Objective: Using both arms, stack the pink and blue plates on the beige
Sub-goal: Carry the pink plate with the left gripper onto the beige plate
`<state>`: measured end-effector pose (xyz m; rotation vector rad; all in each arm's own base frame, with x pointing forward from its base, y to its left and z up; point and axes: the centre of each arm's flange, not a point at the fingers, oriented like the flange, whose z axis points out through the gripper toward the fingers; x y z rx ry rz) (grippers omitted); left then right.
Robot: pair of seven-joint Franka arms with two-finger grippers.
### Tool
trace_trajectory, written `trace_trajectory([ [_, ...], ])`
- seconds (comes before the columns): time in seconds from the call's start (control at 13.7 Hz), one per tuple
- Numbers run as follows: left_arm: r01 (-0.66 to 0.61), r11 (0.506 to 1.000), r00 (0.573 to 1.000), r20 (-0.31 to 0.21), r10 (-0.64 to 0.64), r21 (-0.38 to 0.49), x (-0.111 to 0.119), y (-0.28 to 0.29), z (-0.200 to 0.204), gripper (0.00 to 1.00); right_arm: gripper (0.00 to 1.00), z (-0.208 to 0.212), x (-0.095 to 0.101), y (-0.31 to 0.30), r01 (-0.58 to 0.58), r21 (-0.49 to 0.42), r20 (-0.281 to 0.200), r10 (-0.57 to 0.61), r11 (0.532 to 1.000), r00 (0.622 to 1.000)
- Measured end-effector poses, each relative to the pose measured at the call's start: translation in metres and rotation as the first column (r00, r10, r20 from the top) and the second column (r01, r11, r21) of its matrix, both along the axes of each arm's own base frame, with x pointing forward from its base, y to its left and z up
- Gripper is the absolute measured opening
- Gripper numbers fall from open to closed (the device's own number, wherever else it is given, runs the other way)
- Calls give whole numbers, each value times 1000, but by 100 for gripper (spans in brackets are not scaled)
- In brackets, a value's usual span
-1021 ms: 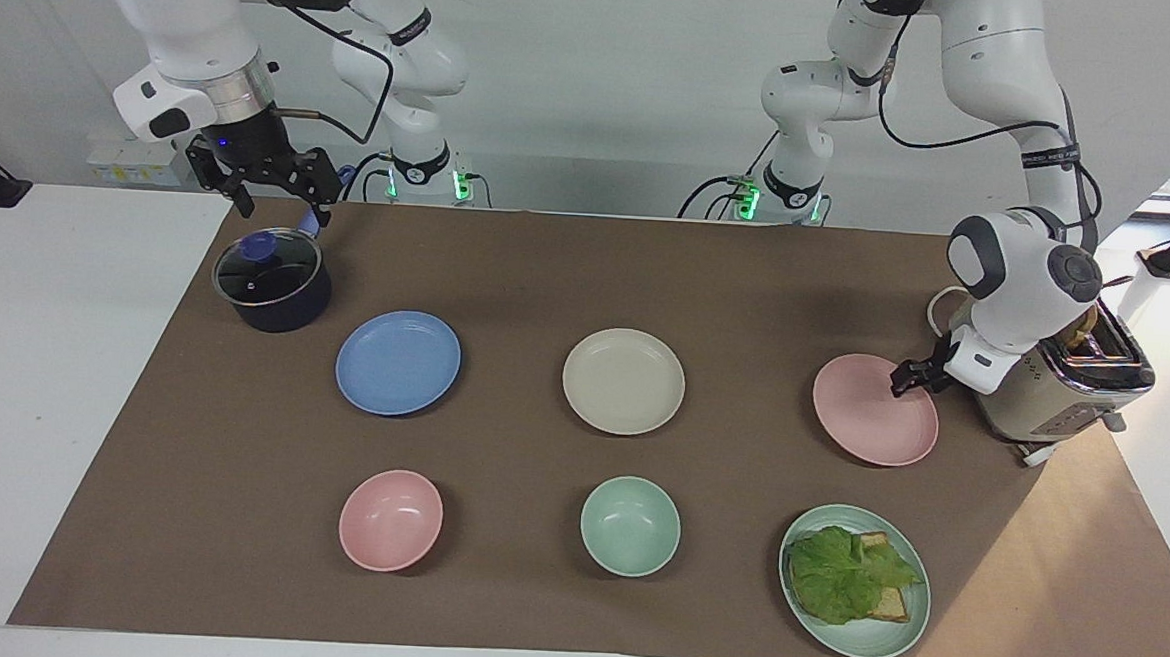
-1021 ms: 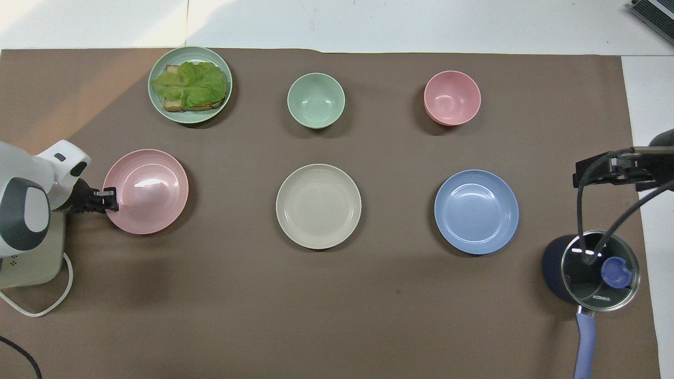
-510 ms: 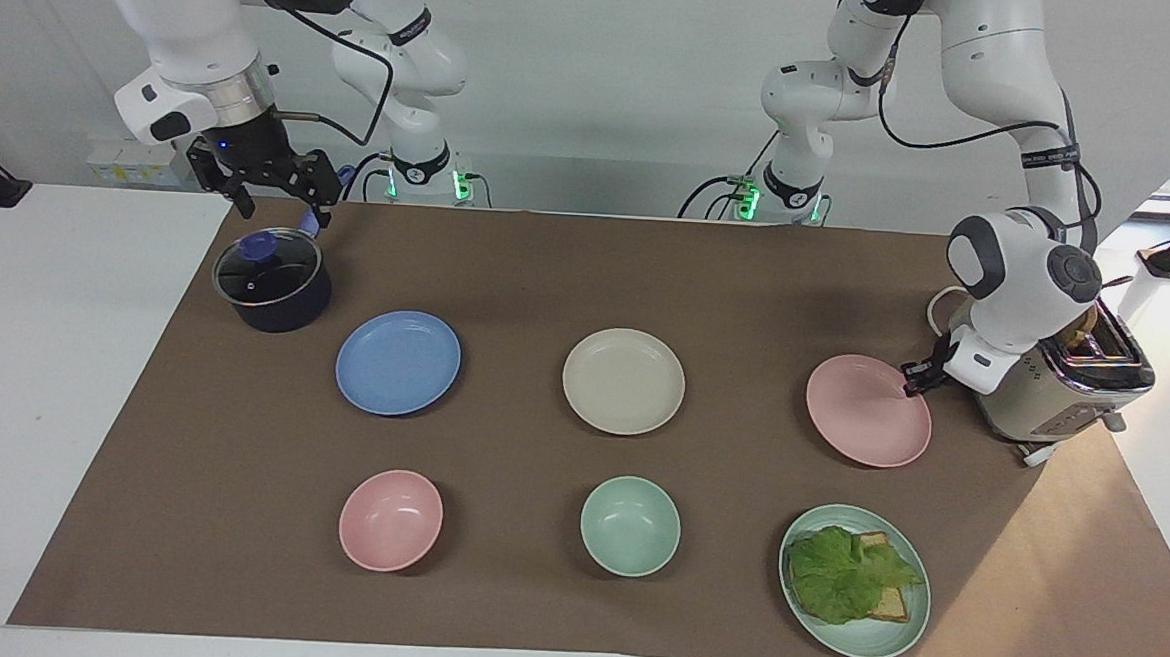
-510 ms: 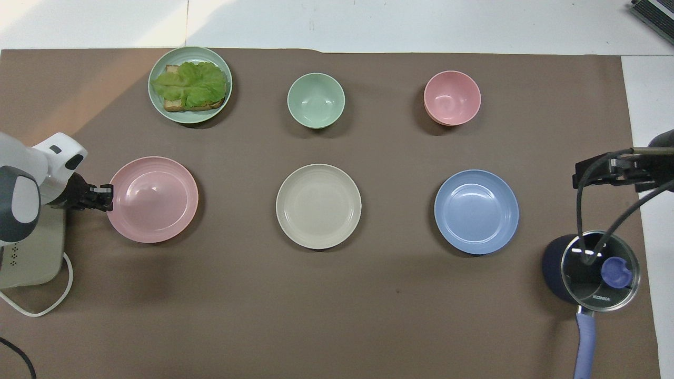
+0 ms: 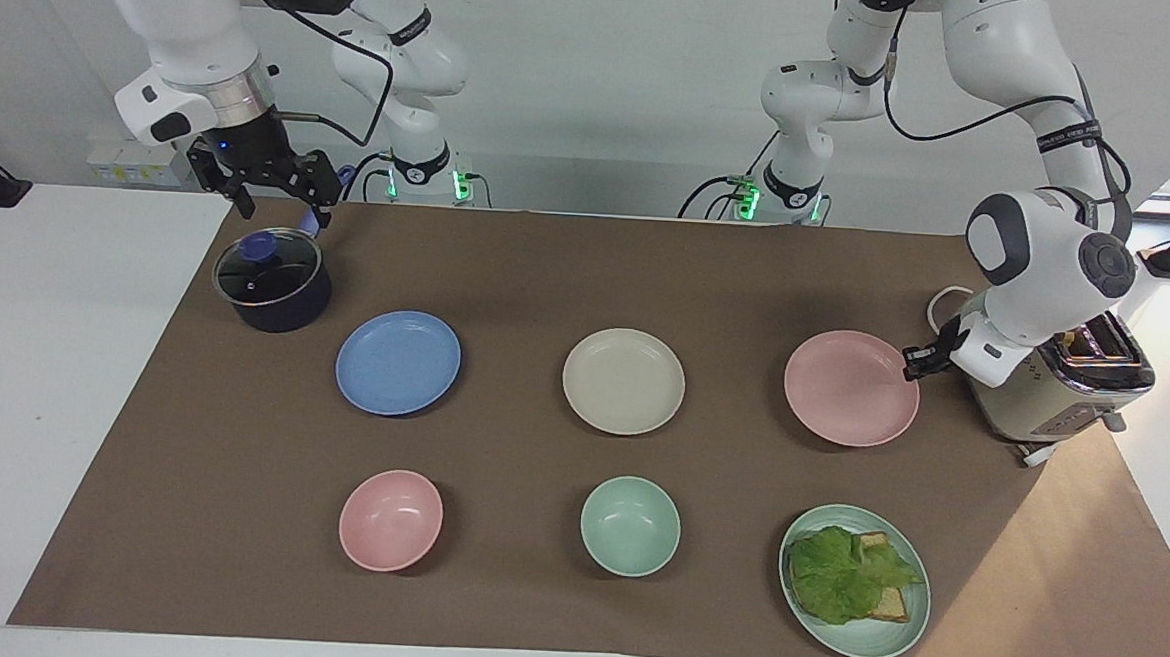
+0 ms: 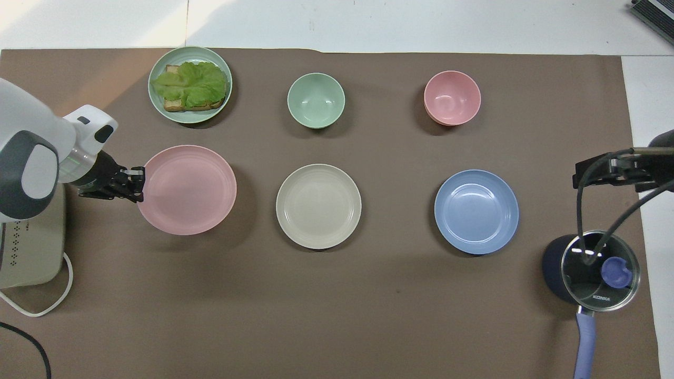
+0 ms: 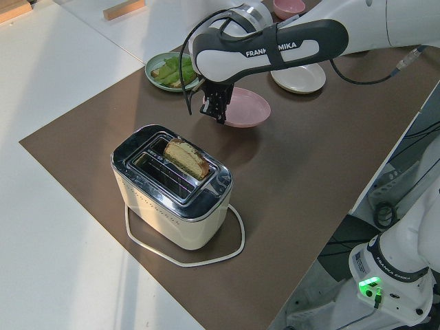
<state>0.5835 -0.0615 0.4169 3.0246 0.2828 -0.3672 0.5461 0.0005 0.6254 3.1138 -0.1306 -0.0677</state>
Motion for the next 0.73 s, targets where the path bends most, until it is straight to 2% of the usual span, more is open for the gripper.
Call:
trace_trajectory([
  [0.22,-56,998,998,-18,56,14,-14,-85,7,5,100,0,0,0,0,0,0,0,1000,1000],
  [0.44,-43,999,999,-24,44,9,-33,-147,10,5,100,0,0,-1,1,0,0,-1,1000,1000],
  [0.73,-2,999,1000,31,4,-34,-45,-189,1,5,100,0,0,-6,12,0,0,-12,1000,1000],
])
